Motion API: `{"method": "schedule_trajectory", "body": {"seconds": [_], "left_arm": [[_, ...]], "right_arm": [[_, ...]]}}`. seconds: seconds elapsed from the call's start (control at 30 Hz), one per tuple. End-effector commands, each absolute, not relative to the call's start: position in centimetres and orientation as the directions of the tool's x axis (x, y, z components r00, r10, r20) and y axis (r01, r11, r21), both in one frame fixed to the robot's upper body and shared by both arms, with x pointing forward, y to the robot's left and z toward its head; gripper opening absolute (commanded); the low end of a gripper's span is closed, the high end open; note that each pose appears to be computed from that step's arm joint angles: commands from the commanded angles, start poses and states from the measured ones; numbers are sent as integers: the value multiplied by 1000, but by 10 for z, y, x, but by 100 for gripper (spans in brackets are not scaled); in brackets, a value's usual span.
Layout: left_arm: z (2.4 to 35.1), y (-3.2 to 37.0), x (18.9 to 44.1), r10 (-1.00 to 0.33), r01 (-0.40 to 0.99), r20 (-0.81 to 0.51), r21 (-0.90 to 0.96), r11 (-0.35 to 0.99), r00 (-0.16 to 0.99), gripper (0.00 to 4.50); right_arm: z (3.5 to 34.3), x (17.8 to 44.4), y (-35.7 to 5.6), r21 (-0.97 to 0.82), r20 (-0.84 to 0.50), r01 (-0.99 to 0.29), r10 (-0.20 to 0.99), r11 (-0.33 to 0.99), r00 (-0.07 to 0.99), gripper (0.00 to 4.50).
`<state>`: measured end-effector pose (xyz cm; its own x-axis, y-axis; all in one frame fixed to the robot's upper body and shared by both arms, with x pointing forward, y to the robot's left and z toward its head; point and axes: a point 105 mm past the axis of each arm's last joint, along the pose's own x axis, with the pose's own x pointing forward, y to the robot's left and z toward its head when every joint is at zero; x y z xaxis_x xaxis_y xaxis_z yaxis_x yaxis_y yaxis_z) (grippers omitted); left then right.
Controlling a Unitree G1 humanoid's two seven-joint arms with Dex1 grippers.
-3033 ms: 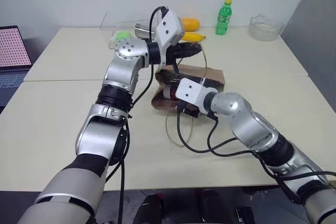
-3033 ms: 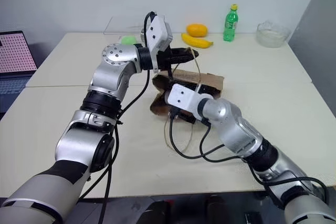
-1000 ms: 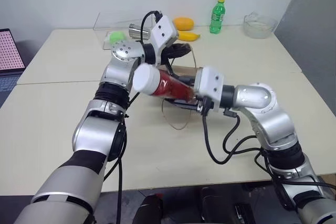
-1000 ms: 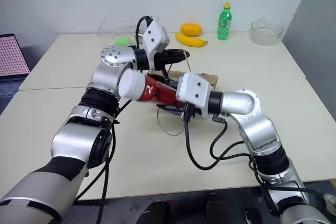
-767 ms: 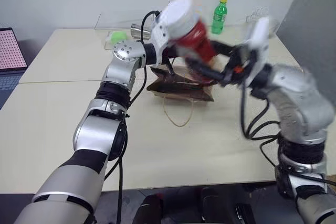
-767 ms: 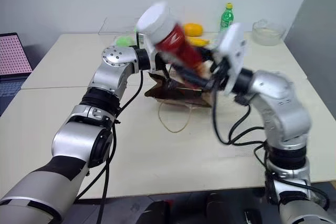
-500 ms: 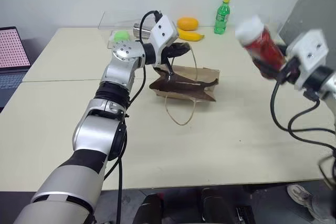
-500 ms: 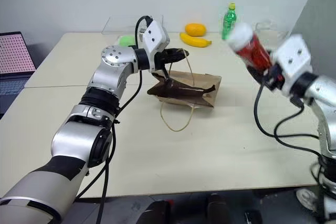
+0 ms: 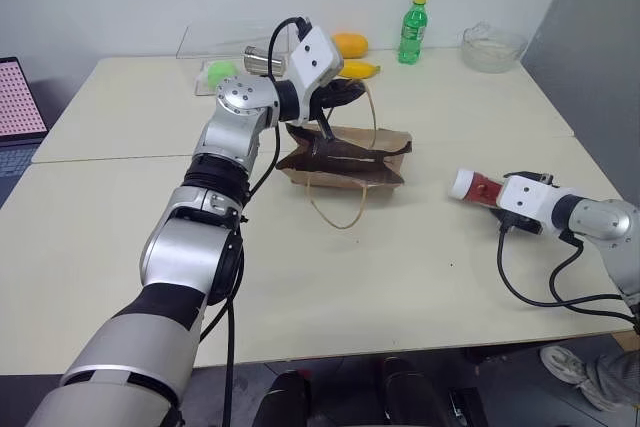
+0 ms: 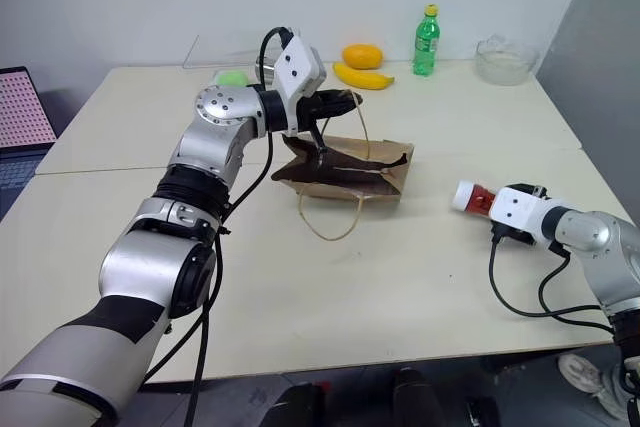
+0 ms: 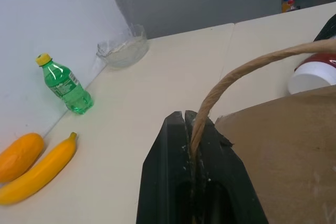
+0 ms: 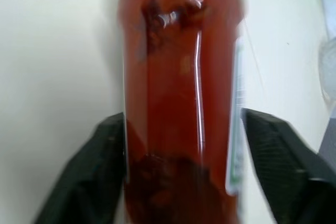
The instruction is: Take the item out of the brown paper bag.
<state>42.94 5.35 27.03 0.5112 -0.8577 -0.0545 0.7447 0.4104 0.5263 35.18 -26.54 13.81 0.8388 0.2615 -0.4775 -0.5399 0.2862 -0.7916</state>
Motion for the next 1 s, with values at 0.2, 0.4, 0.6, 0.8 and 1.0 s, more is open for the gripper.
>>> {"method": "schedule_trajectory", "body": {"seconds": [0.2, 0.4, 0.6, 0.8, 1.0], "left_arm": [[287, 56, 430, -848, 706, -10, 560, 434, 529, 0], [290, 56, 442, -811, 684, -9, 542, 488, 585, 0], [299, 56, 451, -770, 660, 2, 515, 548, 638, 0], [310, 68, 453, -753, 638, -30, 554, 535, 657, 146], [318, 86, 449, -759, 643, -68, 582, 497, 648, 335]], "right_arm": [[177, 318, -253, -772, -390, -513, 357, 375, 849, 448], [195, 260, -185, -588, -162, -548, 576, 596, 801, 448], [185, 252, -127, -386, 25, -538, 591, 749, 806, 448], [198, 264, -105, -328, 133, -500, 563, 802, 816, 450], [203, 271, -101, -319, 154, -505, 569, 802, 807, 450]]}}
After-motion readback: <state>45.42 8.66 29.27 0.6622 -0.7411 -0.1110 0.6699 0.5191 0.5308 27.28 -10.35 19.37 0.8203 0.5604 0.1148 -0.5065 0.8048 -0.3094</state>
